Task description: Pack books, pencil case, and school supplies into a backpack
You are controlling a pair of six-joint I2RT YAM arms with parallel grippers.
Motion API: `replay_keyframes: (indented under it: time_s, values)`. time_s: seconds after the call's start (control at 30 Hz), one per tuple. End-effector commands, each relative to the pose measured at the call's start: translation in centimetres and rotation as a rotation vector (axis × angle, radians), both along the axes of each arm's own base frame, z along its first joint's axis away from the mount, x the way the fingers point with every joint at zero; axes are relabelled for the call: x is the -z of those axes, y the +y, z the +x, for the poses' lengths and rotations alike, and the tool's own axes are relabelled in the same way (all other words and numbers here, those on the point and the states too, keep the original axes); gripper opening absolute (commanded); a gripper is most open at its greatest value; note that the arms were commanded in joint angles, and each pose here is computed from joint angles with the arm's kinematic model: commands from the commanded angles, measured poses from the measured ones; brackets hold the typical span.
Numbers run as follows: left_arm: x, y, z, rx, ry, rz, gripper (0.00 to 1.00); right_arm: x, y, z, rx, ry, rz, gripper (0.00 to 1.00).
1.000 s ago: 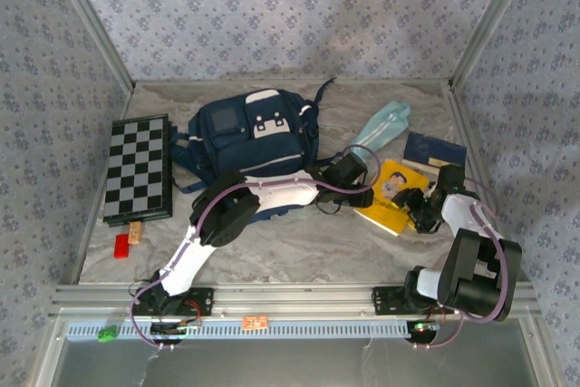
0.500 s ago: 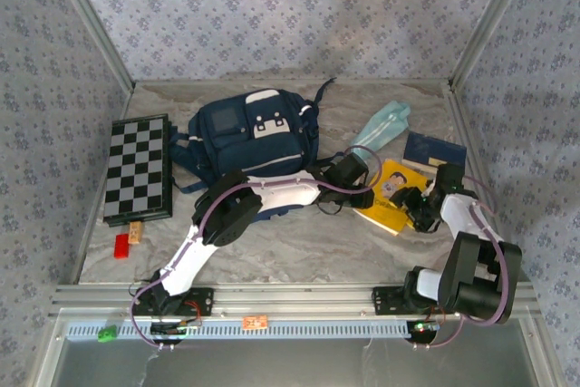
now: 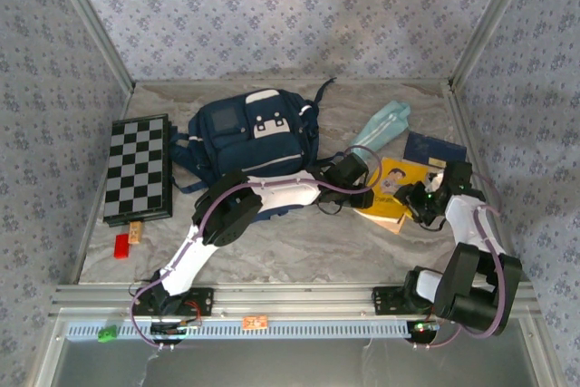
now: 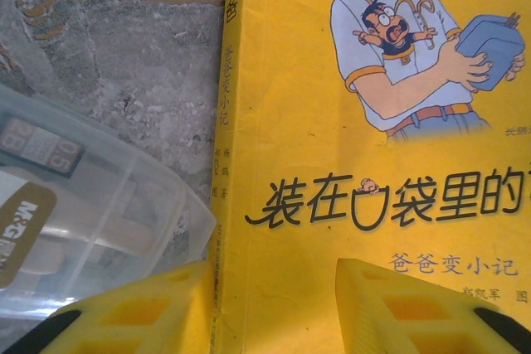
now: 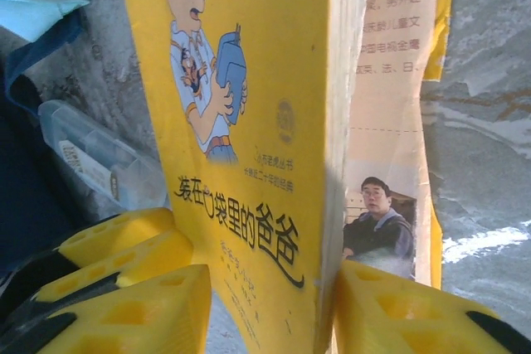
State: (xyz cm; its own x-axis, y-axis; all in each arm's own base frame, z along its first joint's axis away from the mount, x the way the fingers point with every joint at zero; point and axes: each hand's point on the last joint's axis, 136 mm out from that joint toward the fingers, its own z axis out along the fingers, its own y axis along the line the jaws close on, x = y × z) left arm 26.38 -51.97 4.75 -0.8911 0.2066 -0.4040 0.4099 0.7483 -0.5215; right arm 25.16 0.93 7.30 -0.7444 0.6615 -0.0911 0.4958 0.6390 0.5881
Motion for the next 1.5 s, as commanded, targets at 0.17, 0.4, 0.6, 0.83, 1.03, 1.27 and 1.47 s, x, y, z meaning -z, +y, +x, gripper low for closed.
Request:
replay_keyframes:
  time_s: [0.17, 0.4, 0.6, 0.83, 1.03, 1.27, 1.47]
  values:
    - [2.2, 0.6, -0.5, 0.006, 0.04, 0.059, 0.42, -1.6, 0.8, 0.2, -0.029, -0.061, 0.086, 0.29]
    - [1.8, 0.5, -0.5, 0.01, 0.036, 0.054, 0.42, -1.5, 0.7, 0.0, -0.019, -0.058, 0.109, 0.19]
    - [1.3, 0.4, -0.5, 0.015, 0.03, 0.047, 0.42, -2.0, 0.6, 0.1, -0.011, -0.079, 0.13, 0.14]
    - [-0.9, 0.5, -0.6, 0.022, 0.021, 0.013, 0.43, -3.3, 0.8, -0.3, -0.011, -0.09, 0.143, 0.07]
    - [-6.1, 2.3, -1.2, 0.024, 0.0, -0.074, 0.51, -6.5, 1.3, -0.2, -0.042, -0.155, 0.145, 0.07]
    - [-11.3, 8.0, 0.0, -0.065, 0.05, -0.256, 0.63, -11.5, 3.0, -0.4, -0.096, -0.254, 0.131, 0.08]
    - [-15.0, 11.0, 1.7, -0.153, 0.127, -0.459, 0.73, -15.7, 7.2, 0.4, -0.222, -0.344, 0.165, 0.08]
